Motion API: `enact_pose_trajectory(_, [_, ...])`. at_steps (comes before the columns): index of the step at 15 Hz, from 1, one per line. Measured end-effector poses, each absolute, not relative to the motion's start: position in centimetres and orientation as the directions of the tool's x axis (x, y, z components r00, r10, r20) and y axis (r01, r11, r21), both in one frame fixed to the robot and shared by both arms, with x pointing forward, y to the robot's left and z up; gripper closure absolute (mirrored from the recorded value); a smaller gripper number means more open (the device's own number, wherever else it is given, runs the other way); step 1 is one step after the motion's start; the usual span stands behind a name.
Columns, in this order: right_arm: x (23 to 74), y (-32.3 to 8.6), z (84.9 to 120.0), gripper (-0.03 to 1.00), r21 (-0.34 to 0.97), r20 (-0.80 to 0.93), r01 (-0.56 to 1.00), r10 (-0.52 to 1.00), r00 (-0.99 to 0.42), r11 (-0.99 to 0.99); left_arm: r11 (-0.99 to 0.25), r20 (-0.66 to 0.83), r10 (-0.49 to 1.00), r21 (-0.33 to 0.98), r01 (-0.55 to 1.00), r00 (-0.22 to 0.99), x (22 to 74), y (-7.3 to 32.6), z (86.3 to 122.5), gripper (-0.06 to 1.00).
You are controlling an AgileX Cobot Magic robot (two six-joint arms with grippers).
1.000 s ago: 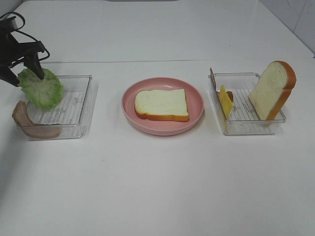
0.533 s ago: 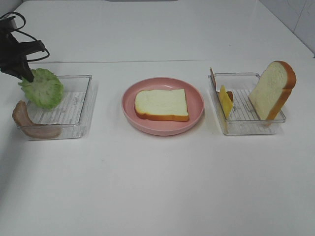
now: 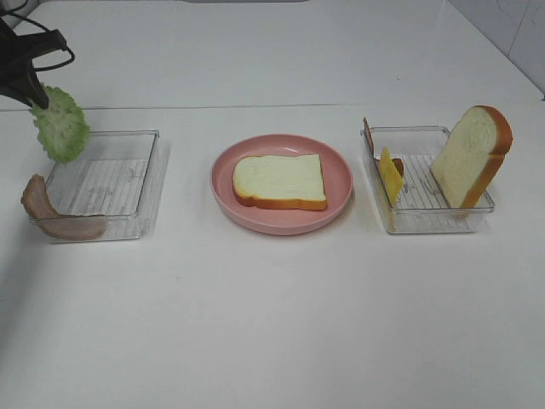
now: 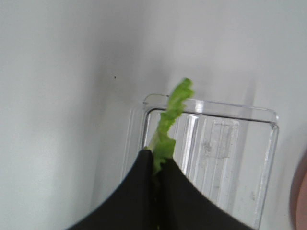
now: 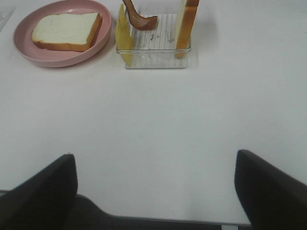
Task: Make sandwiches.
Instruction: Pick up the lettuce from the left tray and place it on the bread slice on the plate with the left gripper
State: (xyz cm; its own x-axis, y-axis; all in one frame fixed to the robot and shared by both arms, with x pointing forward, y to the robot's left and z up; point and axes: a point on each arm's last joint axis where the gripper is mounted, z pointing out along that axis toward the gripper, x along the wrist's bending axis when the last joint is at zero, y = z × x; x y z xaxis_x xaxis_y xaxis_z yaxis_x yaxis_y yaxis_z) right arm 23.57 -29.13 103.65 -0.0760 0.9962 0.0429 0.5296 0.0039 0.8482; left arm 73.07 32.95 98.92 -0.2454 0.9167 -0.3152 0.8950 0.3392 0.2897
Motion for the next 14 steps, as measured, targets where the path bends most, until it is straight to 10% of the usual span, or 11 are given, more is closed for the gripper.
enact_pose_trajectory(8, [23.6,-29.1,103.7,0.1,0.848,0.043,0.53,0.996,-0.076,0.004,0.233,-0.445,0.895,0.426,0.874,-0.021,73.2,19.0,105.1,0.94])
enact_pose_trajectory(14, [23.6,-29.1,103.7,0.1,0.848,0.043,0.53,0.996,-0.076,0.004,0.236,-0.639,0.768,0.345,0.909,0.043,72.1,8.2,101.8,0.94])
